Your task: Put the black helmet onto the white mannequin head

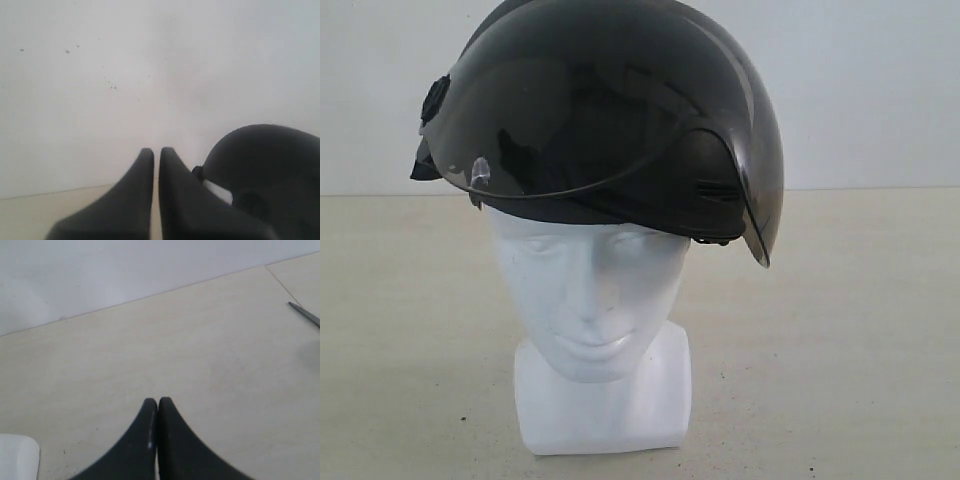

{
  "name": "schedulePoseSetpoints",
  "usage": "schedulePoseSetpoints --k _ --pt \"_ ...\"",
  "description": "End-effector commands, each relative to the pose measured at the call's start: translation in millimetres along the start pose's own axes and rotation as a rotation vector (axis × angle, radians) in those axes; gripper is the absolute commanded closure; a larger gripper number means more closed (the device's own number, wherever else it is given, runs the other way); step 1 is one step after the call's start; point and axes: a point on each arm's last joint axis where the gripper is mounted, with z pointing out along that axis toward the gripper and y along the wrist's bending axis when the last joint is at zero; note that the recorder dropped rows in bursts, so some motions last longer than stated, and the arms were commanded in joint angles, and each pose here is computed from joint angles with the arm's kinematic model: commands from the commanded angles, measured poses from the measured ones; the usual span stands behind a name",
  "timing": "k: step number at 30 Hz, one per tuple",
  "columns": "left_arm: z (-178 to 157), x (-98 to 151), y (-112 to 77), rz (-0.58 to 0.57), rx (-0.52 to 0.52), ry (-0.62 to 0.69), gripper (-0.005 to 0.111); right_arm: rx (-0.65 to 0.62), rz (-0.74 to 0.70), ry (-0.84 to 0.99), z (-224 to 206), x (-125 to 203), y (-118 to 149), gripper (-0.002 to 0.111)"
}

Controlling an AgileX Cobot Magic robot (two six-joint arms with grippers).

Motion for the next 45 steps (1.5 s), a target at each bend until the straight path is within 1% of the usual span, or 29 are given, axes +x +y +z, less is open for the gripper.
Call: schedulePoseSetpoints --k 1,2,3,4,5,6,7,9,10,11,12,13,15,16,17,18,20,23,26,29,33,34,35,37,39,41,45 --pt "32.9 -29.9 -5.7 -0.013 0.069 0.057 0.102 -0.004 -0.003 -0.02 -1.3 -3.3 0.7 0.108" --pt "38.7 -35.3 -8.1 -0.029 0.097 0.054 0.102 -0.004 -0.003 -0.02 -1.3 -3.3 0.7 0.108" --pt "50.9 -41.9 -14.3 -0.027 0.172 0.066 0.102 -0.004 -0.003 -0.02 -1.3 -3.3 0.7 0.108" --pt "59.8 -43.3 -17.6 -0.022 0.214 0.078 0.102 -0.004 -0.003 -0.02 -1.3 -3.3 0.7 0.108" --pt "78.4 -44.1 -20.4 -0.029 0.258 0.099 0.102 -0.006 -0.003 -0.027 -1.3 -3.9 0.9 0.108" --pt "86.5 -44.9 -21.2 -0.045 0.271 0.108 0.102 -0.019 -0.003 -0.068 -1.5 -7.7 2.1 0.108" --pt "98.8 -47.4 -21.8 -0.063 0.285 0.123 0.102 -0.063 -0.003 -0.21 -1.4 -20.3 6.0 0.108" --pt "108.1 -50.8 -24.3 -0.084 0.317 0.151 0.102 -0.092 0.002 -0.3 -2.8 -28.7 8.8 0.108" --pt "111.0 -51.8 -25.2 -0.096 0.328 0.156 0.102 -0.103 0.021 -0.305 -3.0 -29.1 9.4 0.108" --pt "112.0 -52.4 -25.9 -0.107 0.336 0.157 0.102 -0.147 0.115 -0.311 -3.6 -30.2 12.0 0.108" --pt "112.5 -52.9 -27.3 -0.117 0.352 0.16 0.102 -0.179 0.141 -0.325 -2.0 -33.3 14.9 0.108" --pt "112.3 -53.1 -28.0 -0.124 0.36 0.16 0.102 -0.202 0.103 -0.267 4.9 -33.5 19.5 0.108" --pt "112.2 -53.3 -28.4 -0.104 0.366 0.154 0.102 -0.316 0.138 -0.012 37.8 -29.6 37.1 0.108" --pt "112.2 -53.3 -28.4 -0.1 0.366 0.153 0.102 -0.37 0.121 0.09 58.7 -28.0 45.3 0.108" --pt "113.0 -53.1 -28.2 -0.102 0.365 0.154 0.102 -0.406 0.072 0.147 79.6 -27.0 50.5 0.108" --pt "116.5 -51.6 -28.5 -0.113 0.371 0.163 0.102 -0.415 0.079 0.2 99.3 -25.4 53.0 0.108" --pt "122.8 -48.9 -29.3 -0.135 0.383 0.18 0.102 -0.409 0.106 0.263 121.5 -24.7 55.1 0.108" --pt "137.3 -41.1 -28.5 -0.134 0.386 0.222 0.102 -0.402 0.067 0.289 144.1 -28.5 56.9 0.108" --pt "151.0 -28.7 -29.1 -0.133 0.405 0.308 0.102 -0.412 0.066 0.348 162.4 -30.7 60.2 0.108" --pt "165.2 -18.9 -27.6 -0.13 0.4 0.357 0.102 -0.487 0.057 0.408 180.0 -28.6 67.9 0.108" --pt "180.1 -10.3 -30.7 -0.191 0.443 0.397 0.102 -0.607 0.12 0.483 199.5 -24.9 78.5 0.108" --pt "183.1 -7.8 -30.8 -0.183 0.449 0.407 0.102 -0.678 0.138 0.492 200.7 -25.8 84.0 0.108" --pt "185.1 -5.8 -30.7 -0.171 0.452 0.415 0.102 -0.723 0.142 0.489 200.7 -26.5 87.1 0.108" --pt "189.2 -1.5 -29.6 -0.155 0.446 0.436 0.102 -0.779 0.161 0.46 198.5 -30.3 91.5 0.108" --pt "191.1 1.4 -29.4 -0.148 0.447 0.455 0.102 -0.778 0.176 0.436 198.9 -34.1 92.1 0.108" --pt "194.6 6.4 -29.3 -0.147 0.451 0.483 0.102 -0.788 0.16 0.429 197.5 -37.6 95.4 0.108" --pt "197.9 16.4 -28.0 -0.141 0.443 0.521 0.102 -0.853 0.058 0.443 187.0 -40.7 118.0 0.108"
